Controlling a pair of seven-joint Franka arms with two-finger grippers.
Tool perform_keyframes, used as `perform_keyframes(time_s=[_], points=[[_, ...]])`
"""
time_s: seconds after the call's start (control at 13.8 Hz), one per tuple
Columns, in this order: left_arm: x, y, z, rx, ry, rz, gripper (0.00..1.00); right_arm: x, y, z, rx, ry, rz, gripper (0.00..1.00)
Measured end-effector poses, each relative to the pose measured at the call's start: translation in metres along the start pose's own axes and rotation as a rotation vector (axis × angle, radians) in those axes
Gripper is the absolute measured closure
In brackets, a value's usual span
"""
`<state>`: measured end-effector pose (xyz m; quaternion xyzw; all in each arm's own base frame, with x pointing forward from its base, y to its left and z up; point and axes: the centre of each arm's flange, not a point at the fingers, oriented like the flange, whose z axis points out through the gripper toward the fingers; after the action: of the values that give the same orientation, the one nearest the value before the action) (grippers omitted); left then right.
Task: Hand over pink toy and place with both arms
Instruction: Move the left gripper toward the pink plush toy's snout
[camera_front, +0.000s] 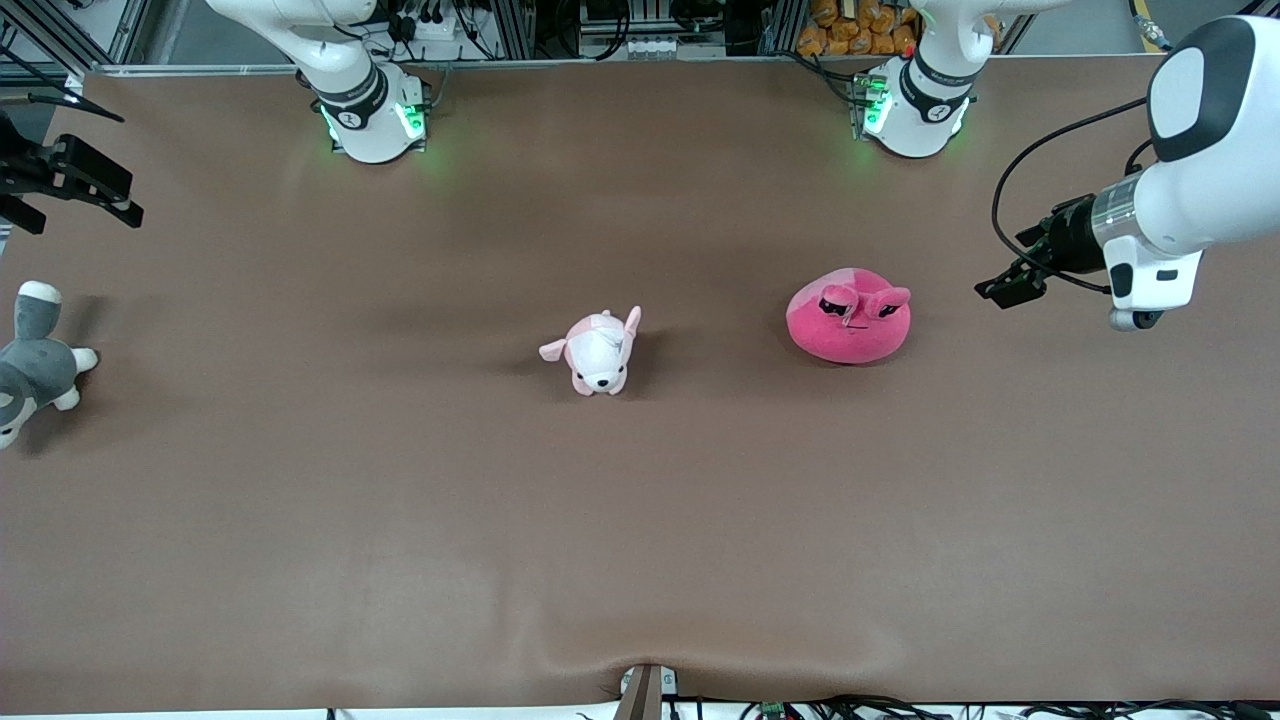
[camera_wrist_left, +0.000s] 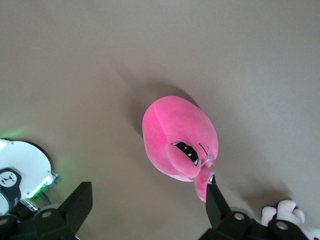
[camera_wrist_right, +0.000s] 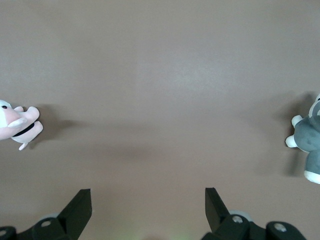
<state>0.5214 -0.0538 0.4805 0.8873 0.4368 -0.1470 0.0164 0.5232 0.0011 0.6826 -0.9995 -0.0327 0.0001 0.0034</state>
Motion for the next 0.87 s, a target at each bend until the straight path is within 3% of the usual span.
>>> perform_keyframes(time_s=[0.36, 0.73, 0.87], points=[[0.006, 0.014, 0.012, 0.004, -0.016, -0.139, 0.00, 0.001, 0.000, 0.001, 0.000, -0.002, 0.000, 0.00], [0.016, 0.032, 0.021, -0.028, -0.065, -0.468, 0.00, 0.001, 0.000, 0.001, 0.000, -0.003, 0.000, 0.00], [0.022, 0.041, 0.024, -0.025, -0.070, -0.541, 0.00, 0.001, 0.000, 0.001, 0.000, -0.003, 0.000, 0.00]])
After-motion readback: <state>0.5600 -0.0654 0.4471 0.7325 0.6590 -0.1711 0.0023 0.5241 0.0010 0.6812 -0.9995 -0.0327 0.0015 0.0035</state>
